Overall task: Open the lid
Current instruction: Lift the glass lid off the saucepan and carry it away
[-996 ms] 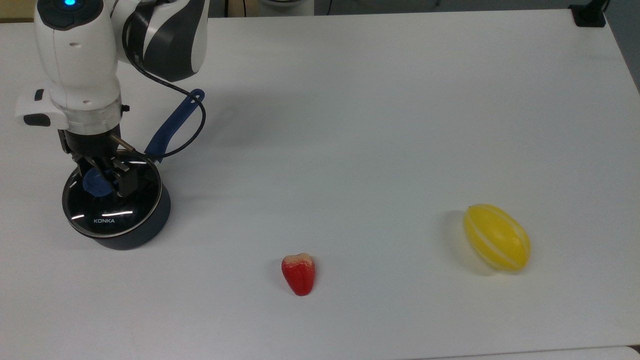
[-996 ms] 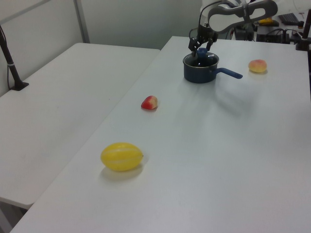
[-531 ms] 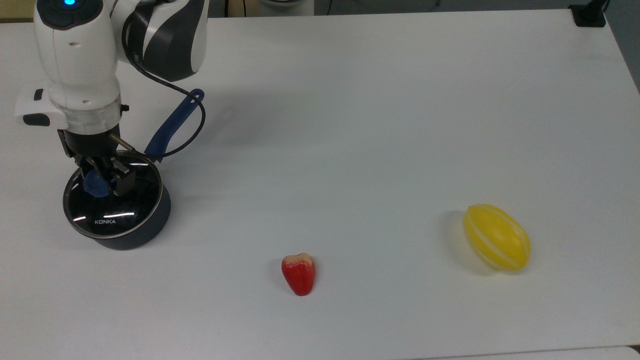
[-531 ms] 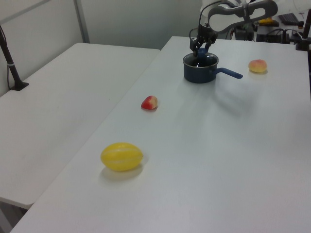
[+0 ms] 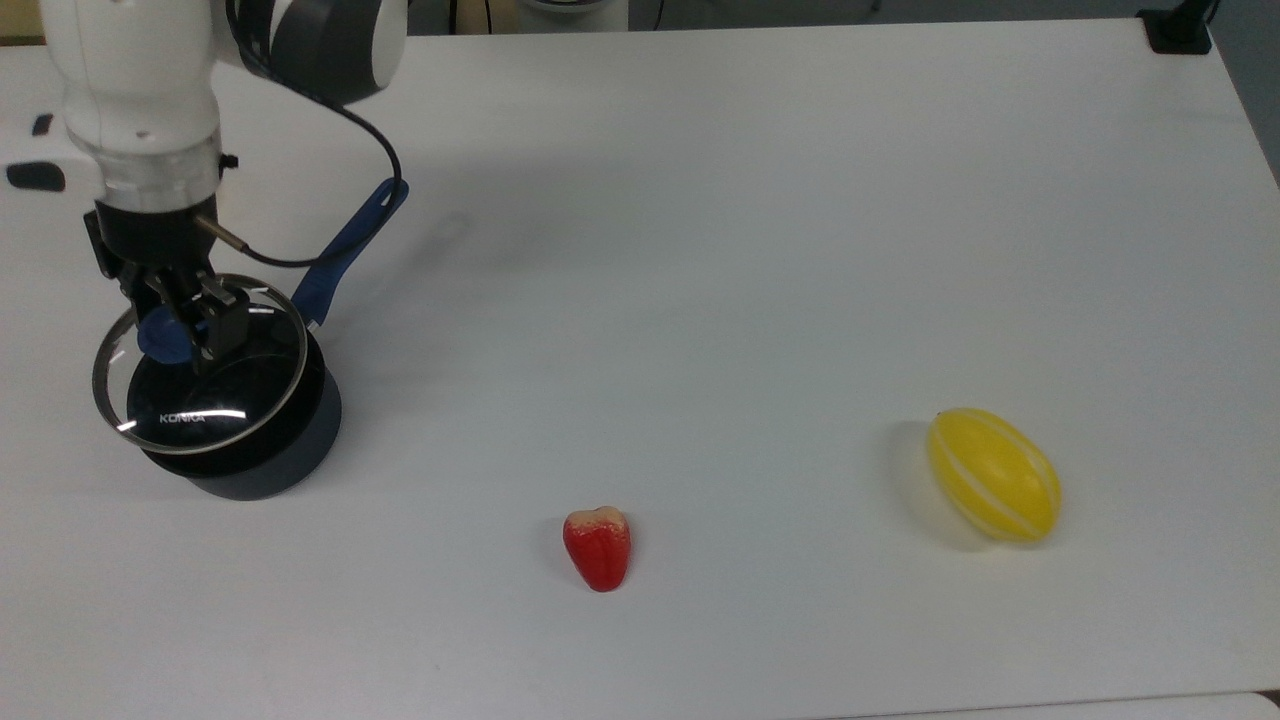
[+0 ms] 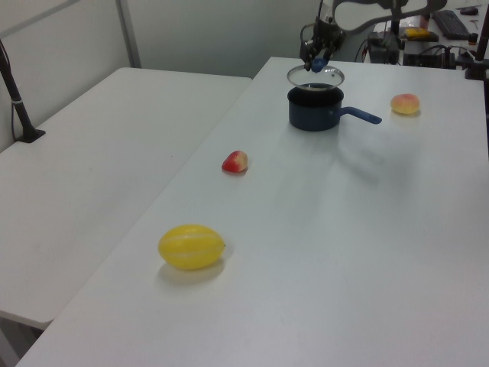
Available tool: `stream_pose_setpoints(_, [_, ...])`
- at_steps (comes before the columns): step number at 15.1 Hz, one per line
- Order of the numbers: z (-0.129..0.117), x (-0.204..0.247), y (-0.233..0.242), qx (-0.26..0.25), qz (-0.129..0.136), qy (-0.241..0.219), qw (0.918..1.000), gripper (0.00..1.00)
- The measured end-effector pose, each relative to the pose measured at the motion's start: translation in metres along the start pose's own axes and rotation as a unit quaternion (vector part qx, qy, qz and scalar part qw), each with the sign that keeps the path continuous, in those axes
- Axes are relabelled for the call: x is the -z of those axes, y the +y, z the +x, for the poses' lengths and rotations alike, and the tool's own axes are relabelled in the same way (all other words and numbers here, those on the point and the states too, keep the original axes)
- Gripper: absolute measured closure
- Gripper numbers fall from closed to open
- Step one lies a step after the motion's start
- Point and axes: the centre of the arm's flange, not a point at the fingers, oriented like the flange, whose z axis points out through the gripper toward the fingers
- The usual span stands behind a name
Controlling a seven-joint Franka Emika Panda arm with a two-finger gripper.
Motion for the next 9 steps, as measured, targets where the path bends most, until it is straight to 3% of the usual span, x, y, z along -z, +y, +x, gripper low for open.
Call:
stream_pose_setpoints(5, [-0.008,0.077,-0.006,0.03,0.011,-0.007,0.9995,0.34])
stream_pose_setpoints(9, [-0.053,0.143,-0.03,0.106,0.031,-0.037,0.9932,0.34])
